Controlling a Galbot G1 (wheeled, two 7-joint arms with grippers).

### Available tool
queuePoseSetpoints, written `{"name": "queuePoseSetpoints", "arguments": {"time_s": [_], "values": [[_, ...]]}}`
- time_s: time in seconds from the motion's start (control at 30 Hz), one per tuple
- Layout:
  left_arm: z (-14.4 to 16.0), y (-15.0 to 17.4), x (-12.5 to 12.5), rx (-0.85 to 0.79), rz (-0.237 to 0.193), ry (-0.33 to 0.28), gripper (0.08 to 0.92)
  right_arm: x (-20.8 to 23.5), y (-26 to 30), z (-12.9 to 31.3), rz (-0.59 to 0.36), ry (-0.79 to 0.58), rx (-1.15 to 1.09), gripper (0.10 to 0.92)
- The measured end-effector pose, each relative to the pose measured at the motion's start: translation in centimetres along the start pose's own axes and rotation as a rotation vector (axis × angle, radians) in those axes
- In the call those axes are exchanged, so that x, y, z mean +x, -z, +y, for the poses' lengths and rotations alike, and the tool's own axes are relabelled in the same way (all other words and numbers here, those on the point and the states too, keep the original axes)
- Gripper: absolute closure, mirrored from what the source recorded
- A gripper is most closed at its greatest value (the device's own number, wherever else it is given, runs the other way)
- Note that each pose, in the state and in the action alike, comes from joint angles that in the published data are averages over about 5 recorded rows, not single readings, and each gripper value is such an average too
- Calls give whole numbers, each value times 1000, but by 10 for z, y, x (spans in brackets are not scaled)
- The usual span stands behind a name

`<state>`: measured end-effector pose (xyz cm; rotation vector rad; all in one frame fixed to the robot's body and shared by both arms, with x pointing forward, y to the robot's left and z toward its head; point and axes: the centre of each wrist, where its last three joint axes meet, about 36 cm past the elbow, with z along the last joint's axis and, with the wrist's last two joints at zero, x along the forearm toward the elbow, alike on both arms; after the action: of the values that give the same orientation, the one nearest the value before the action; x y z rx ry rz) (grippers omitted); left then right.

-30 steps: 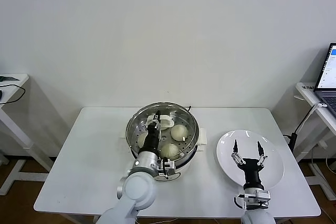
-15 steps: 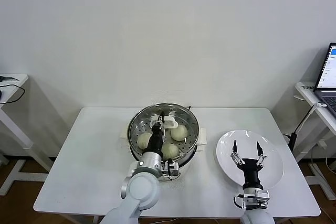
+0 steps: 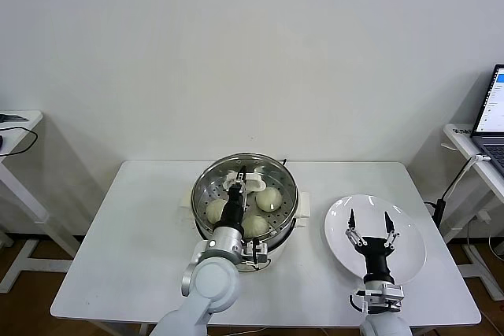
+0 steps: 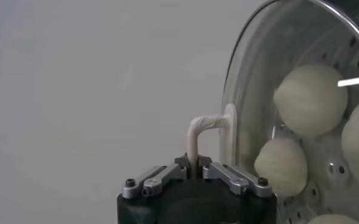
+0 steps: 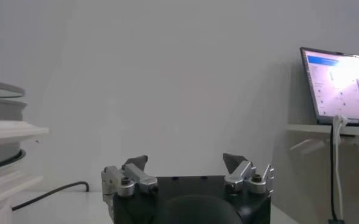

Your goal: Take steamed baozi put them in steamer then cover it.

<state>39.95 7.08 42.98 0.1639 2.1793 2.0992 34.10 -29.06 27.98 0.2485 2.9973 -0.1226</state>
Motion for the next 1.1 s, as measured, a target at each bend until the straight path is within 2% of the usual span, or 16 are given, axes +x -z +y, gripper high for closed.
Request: {"name": "queuePoseSetpoints", "arguments": {"time_s": [0.7,0.8,1.1], "values": [[-7,-3,-2,-22,4,-21,796,-1,0,2,-6,-4,-6,200],[-6,-3,0,-19,5,-21,734,-1,0,4,-4,-1,-8,200],[0,-4,11,0,-4,-19,475,1,-1,8,-1,9,-9,200]]}}
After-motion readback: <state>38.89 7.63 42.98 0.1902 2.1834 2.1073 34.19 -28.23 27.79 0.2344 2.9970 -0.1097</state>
